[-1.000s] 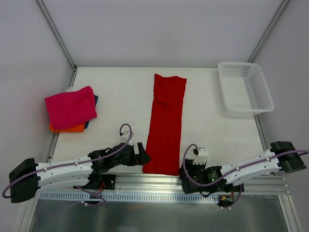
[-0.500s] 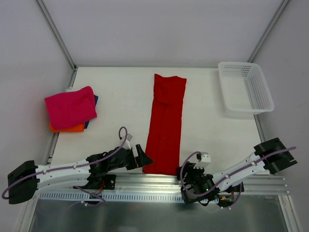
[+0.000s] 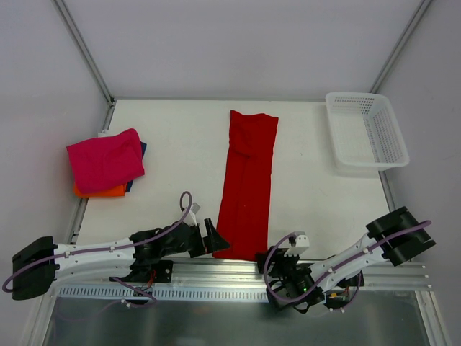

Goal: Fold and stack the t-shirts
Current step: Fold the tshirt

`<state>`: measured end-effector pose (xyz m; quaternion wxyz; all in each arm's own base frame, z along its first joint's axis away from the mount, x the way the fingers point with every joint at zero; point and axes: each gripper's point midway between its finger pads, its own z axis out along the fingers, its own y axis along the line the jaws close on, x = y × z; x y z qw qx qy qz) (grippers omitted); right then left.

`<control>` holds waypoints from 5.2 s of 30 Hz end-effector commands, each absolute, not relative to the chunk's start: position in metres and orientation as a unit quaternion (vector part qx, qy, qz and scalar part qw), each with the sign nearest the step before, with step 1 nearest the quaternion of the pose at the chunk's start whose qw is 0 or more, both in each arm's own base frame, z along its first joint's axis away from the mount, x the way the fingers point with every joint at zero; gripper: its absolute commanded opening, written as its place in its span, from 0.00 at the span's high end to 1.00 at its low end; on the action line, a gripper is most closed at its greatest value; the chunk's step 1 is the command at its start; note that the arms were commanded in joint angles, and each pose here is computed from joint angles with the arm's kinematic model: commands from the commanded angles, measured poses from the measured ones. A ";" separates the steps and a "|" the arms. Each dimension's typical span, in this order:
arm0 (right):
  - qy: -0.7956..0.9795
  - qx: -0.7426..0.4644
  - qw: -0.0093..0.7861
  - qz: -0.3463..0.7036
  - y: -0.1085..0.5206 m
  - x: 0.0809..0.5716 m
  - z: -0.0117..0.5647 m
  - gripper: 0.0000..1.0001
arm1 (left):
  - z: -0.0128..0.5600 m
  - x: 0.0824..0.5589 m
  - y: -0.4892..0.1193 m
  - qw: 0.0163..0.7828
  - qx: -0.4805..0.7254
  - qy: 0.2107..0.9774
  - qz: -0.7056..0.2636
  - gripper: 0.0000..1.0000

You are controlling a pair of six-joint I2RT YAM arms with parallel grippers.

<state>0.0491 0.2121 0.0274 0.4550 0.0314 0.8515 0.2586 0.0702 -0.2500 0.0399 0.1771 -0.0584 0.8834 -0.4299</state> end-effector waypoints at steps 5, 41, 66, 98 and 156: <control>0.863 0.095 0.386 0.313 0.236 0.024 0.032 0.29 | -0.027 0.045 -0.202 0.133 -0.051 0.937 -0.319 0.03; 0.848 0.114 0.419 0.305 0.223 0.039 0.022 0.33 | -0.051 0.050 -0.190 0.146 -0.066 0.948 -0.275 0.24; 0.817 0.122 0.468 0.315 0.212 0.054 0.035 0.22 | -0.058 0.041 -0.210 0.110 -0.032 0.960 -0.256 0.32; 0.780 0.049 0.568 0.258 0.220 0.079 0.118 0.20 | -0.014 0.058 -0.168 0.183 -0.010 0.982 -0.048 0.28; 0.925 -0.123 0.358 -0.007 0.296 0.029 0.035 0.99 | 0.055 0.106 -0.225 0.309 0.015 0.947 -0.091 1.00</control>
